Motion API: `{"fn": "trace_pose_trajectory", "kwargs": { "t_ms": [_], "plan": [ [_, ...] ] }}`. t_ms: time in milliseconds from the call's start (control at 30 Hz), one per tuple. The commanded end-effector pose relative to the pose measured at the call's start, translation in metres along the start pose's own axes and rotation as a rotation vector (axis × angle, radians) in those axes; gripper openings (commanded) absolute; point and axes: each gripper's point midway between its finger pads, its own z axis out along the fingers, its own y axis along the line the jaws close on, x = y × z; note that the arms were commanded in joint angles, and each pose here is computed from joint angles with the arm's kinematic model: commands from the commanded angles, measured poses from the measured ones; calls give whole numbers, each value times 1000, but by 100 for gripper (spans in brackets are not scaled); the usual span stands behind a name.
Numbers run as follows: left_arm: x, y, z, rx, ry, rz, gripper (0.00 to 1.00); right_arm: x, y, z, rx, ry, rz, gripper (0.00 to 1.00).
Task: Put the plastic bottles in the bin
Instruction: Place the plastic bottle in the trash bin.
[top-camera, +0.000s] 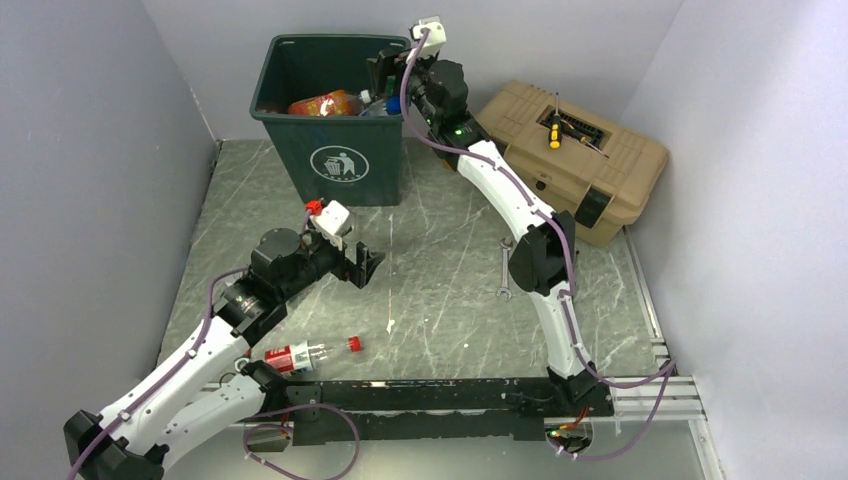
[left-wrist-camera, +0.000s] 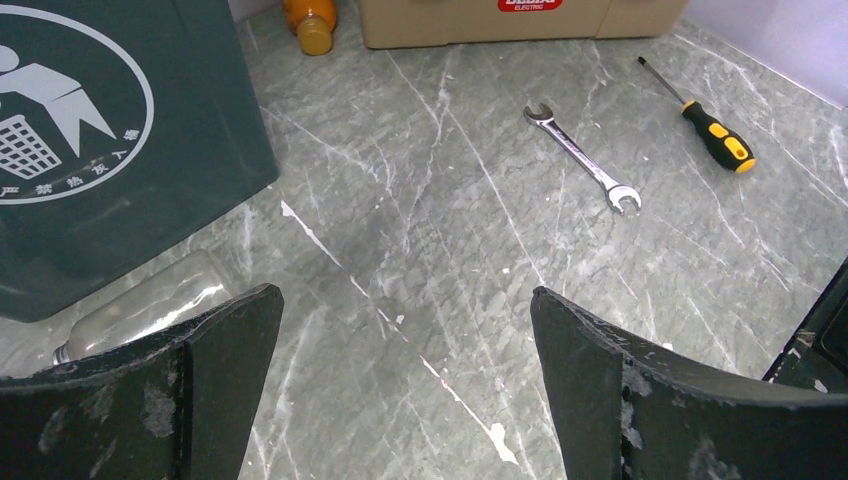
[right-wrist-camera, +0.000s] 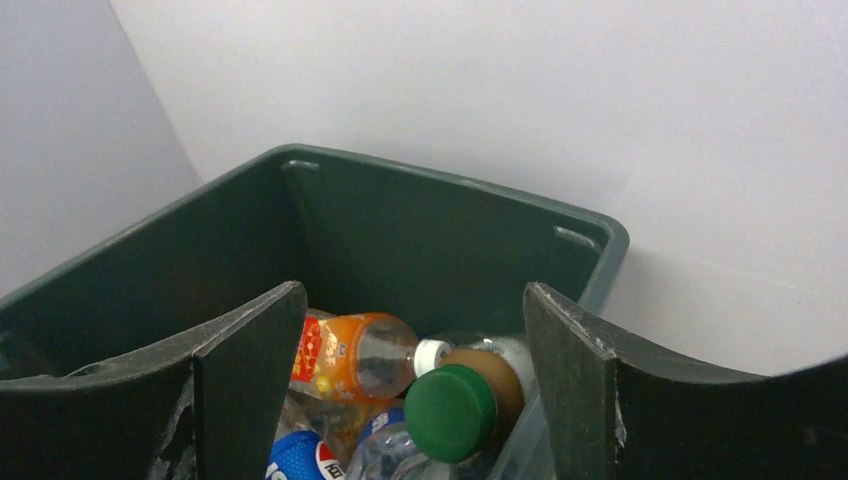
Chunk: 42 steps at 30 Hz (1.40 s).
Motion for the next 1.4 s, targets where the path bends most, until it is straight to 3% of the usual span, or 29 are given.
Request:
{"fn": "trace_pose_trajectory", "kwargs": {
  "t_ms": [0, 333, 433, 633, 733, 900, 967, 1133, 1267, 1367],
  "plan": [
    [-20, 4, -2, -16, -48, 17, 99, -73, 12, -9, -34, -125, 23, 85],
    [-18, 16, -2, -91, -25, -9, 99, -160, 58, -59, -141, -199, 91, 88],
    [-15, 24, -3, -143, -1, -32, 99, -188, 79, -99, -176, -206, 103, 89],
    [-11, 57, -12, -346, 16, -70, 100, -162, 80, -220, -216, -152, 218, 89],
    [-8, 68, -17, -416, 20, -66, 99, -108, 68, -267, -181, -44, 270, 89],
    [-11, 82, -28, -507, 8, -75, 100, 4, 69, -336, -203, 247, 356, 88],
    [-15, 85, -33, -529, -7, -73, 100, 62, 77, -363, -235, 404, 413, 86],
    [-14, 86, -35, -532, 9, -54, 99, 144, 137, -407, -476, 673, 466, 81],
    [-11, 86, -34, -532, 31, -59, 98, 188, 191, -431, -674, 759, 315, 81],
    [-10, 85, -31, -519, 32, -54, 98, 204, 218, -436, -781, 740, 263, 82]
  ]
}}
